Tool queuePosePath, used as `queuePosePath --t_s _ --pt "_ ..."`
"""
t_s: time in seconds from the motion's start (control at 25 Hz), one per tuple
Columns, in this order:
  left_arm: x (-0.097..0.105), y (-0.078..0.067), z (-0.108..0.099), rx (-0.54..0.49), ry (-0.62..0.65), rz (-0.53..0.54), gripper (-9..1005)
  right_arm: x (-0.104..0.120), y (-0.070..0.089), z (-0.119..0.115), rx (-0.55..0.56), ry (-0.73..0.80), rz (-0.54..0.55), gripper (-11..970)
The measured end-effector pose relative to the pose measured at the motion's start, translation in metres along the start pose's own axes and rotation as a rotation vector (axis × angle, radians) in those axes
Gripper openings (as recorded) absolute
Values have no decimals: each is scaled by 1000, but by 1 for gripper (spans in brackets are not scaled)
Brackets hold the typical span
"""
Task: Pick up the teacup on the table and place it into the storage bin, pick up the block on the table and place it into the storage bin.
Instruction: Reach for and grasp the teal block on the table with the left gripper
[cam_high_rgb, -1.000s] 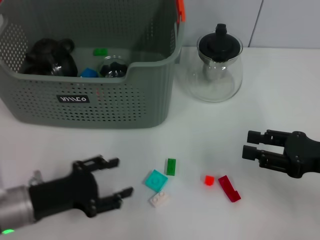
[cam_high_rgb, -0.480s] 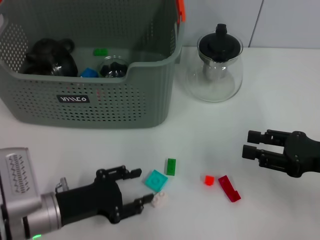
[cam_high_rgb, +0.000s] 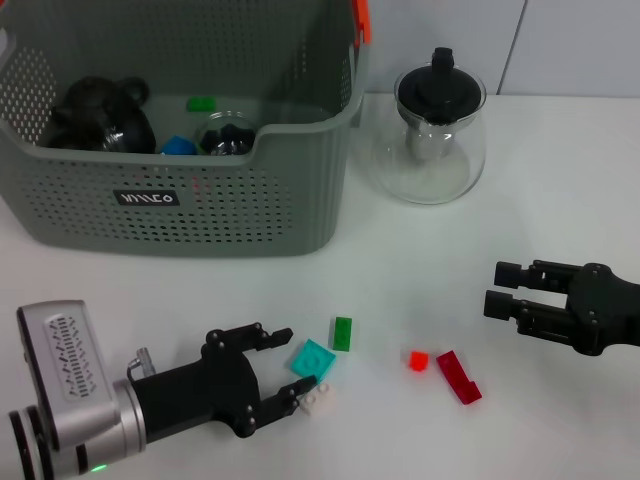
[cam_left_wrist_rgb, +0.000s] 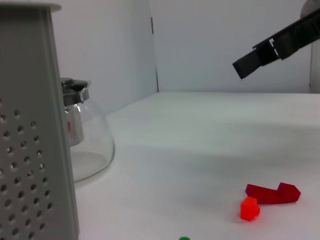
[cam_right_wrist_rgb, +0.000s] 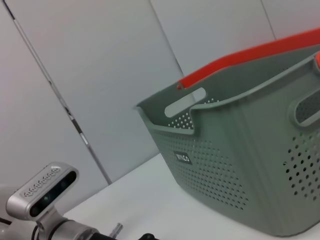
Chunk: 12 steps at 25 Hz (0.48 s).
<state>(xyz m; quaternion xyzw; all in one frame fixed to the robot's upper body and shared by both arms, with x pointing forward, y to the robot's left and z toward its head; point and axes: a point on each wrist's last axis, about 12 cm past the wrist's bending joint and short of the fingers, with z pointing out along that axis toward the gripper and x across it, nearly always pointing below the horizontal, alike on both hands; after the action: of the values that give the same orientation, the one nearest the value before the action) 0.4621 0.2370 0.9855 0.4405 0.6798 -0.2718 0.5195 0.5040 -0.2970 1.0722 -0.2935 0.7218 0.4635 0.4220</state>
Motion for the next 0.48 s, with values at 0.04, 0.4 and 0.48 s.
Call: queuePosePath --t_s 0.04,0.4,0.48 --pt "0 -1 0 1 -1 2 580 0 0 0 0 0 0 582" --pt "1 -6 10 11 11 13 581 1 0 -1 3 2 2 582" --pt "1 -7 11 14 9 15 581 2 0 -1 5 0 4 582"
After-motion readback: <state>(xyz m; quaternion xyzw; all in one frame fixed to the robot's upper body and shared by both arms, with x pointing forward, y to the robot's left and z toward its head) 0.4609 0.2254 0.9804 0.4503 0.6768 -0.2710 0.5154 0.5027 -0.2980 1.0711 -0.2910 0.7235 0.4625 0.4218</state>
